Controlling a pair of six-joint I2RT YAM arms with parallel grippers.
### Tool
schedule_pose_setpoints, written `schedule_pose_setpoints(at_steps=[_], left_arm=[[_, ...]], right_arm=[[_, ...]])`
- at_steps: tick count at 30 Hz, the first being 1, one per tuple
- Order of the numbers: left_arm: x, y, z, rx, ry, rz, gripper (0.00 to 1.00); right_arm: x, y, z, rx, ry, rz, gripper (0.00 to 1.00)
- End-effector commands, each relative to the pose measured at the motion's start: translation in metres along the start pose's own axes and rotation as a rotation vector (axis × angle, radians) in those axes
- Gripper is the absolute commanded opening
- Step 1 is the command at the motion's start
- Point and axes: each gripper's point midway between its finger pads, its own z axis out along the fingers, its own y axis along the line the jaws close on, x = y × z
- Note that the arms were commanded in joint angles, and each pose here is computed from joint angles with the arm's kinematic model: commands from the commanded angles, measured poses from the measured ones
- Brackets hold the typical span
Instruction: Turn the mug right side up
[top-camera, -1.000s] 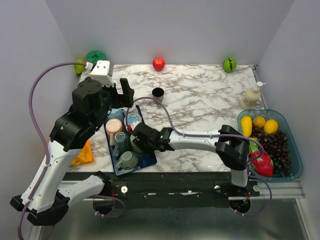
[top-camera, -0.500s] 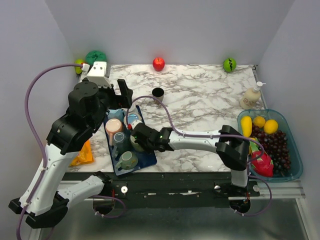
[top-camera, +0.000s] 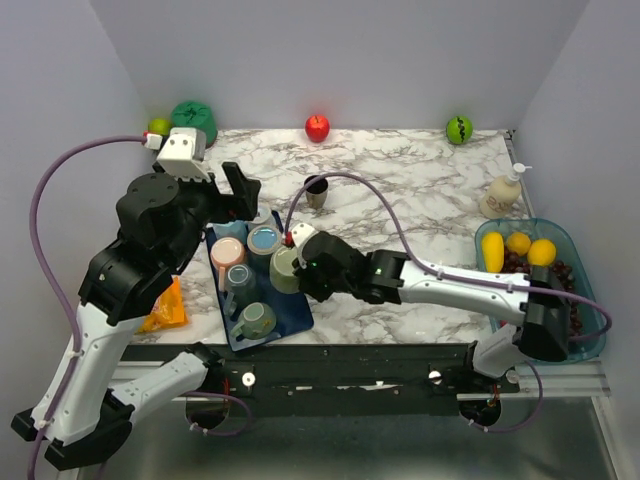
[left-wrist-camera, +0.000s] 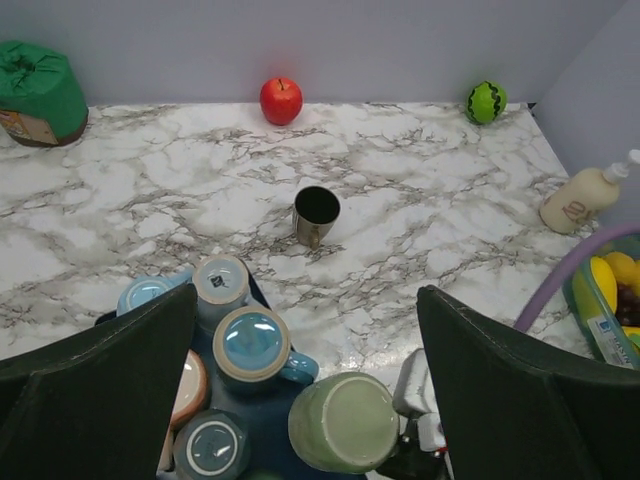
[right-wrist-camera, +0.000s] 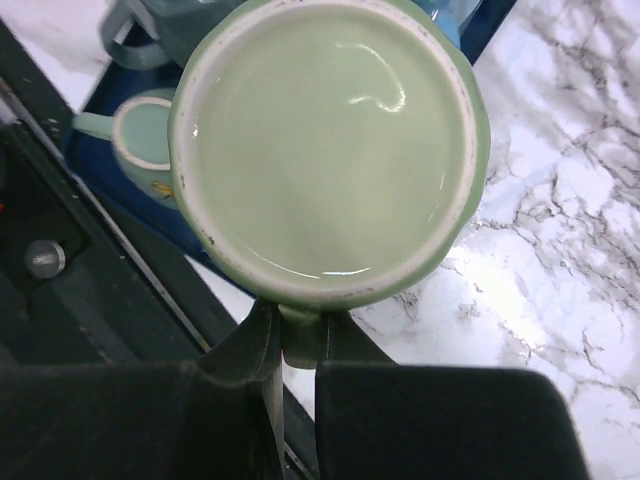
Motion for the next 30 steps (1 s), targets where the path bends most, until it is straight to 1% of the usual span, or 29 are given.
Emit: schedule_pose_setpoints(at_steps=[1, 2, 3, 5, 6, 7, 8, 9, 10, 12, 13, 15, 16, 17, 18, 19, 20, 21, 22, 23, 24, 25, 26, 27, 28, 29, 30], left_arm=[[-0.037, -0.012, -0.025, 0.089, -0.135, -0.035, 0.99], [-0.042, -0.016, -0.03, 0.113, -0.152, -0.034, 0.99], [-0.05, -0.018, -0.034, 0.13, -0.185, -0.037, 0.99], [-0.058, -0.021, -0.045, 0.16, -0.23, -0.032, 0.99], [-0.067, -0.028, -0.05, 0.204, -0.267, -0.032, 0.99], [-0.072, -0.031, -0.06, 0.237, -0.299, -0.03, 0.99], [-0.071, -0.035, -0.061, 0.263, -0.308, -0.019, 0.99], [-0.076, -0.045, -0.067, 0.324, -0.335, -0.012, 0.99], [-0.079, -0.049, -0.074, 0.355, -0.357, -0.011, 0.99], [-0.076, -0.059, -0.075, 0.42, -0.358, -0.003, 0.99], [-0.071, -0.07, -0.078, 0.483, -0.342, 0.007, 0.99], [-0.066, -0.086, -0.079, 0.579, -0.323, 0.005, 0.99], [-0.059, -0.1, -0.085, 0.674, -0.3, 0.019, 0.99], [-0.051, -0.108, -0.081, 0.715, -0.272, 0.013, 0.99], [-0.056, -0.115, -0.084, 0.76, -0.292, 0.006, 0.99], [-0.053, -0.124, -0.085, 0.815, -0.269, -0.035, 0.99], [-0.044, -0.133, -0.085, 0.886, -0.236, -0.043, 0.99], [-0.055, -0.142, -0.092, 0.949, -0.291, -0.052, 0.99], [-0.057, -0.149, -0.095, 1.0, -0.271, -0.125, 0.99], [-0.049, -0.154, -0.093, 1.046, -0.25, -0.149, 0.99], [-0.063, -0.159, -0.101, 1.103, -0.322, -0.172, 0.99], [-0.064, -0.163, -0.098, 1.127, -0.322, -0.203, 0.99], [-0.062, -0.165, -0.096, 1.15, -0.292, -0.268, 0.99], [-0.065, -0.167, -0.095, 1.166, -0.295, -0.292, 0.99], [-0.074, -0.169, -0.099, 1.192, -0.333, -0.303, 0.99], [-0.074, -0.172, -0.091, 1.196, -0.303, -0.356, 0.99], [-0.077, -0.172, -0.086, 1.192, -0.304, -0.381, 0.99]], right_arm=[[-0.068, -0.004, -0.059, -0.001, -0.26, 0.051, 0.01], [-0.077, -0.008, -0.069, 0.016, -0.294, 0.062, 0.01], [-0.098, -0.017, -0.091, 0.051, -0.368, 0.086, 0.01], [-0.113, -0.027, -0.11, 0.099, -0.42, 0.109, 0.01], [-0.124, -0.038, -0.122, 0.154, -0.453, 0.128, 0.01], [-0.137, -0.043, -0.139, 0.175, -0.485, 0.141, 0.01], [-0.145, -0.048, -0.149, 0.194, -0.508, 0.152, 0.01], [-0.151, -0.056, -0.158, 0.225, -0.526, 0.158, 0.01], [-0.164, -0.059, -0.175, 0.229, -0.567, 0.175, 0.01], [-0.176, -0.07, -0.191, 0.26, -0.599, 0.199, 0.01], [-0.181, -0.073, -0.201, 0.266, -0.616, 0.206, 0.01], [-0.2, -0.077, -0.23, 0.26, -0.689, 0.224, 0.01], [-0.207, -0.078, -0.239, 0.256, -0.713, 0.226, 0.01], [-0.219, -0.078, -0.26, 0.244, -0.764, 0.235, 0.01], [-0.224, -0.078, -0.269, 0.235, -0.786, 0.227, 0.01], [-0.23, -0.076, -0.279, 0.221, -0.811, 0.225, 0.01], [-0.235, -0.075, -0.289, 0.208, -0.837, 0.226, 0.01], [-0.242, -0.073, -0.304, 0.179, -0.874, 0.223, 0.01], [-0.246, -0.069, -0.313, 0.156, -0.9, 0.219, 0.01], [-0.249, -0.068, -0.319, 0.141, -0.915, 0.215, 0.01], [-0.253, -0.065, -0.332, 0.112, -0.944, 0.219, 0.01], [-0.254, -0.063, -0.336, 0.097, -0.952, 0.215, 0.01], [-0.256, -0.06, -0.34, 0.079, -0.962, 0.21, 0.01], [-0.256, -0.055, -0.343, 0.046, -0.968, 0.208, 0.01], [-0.257, -0.053, -0.351, 0.024, -0.987, 0.202, 0.01], [-0.257, -0.05, -0.354, 0.004, -0.996, 0.193, 0.01], [-0.257, -0.045, -0.356, -0.027, -1.002, 0.186, 0.01]])
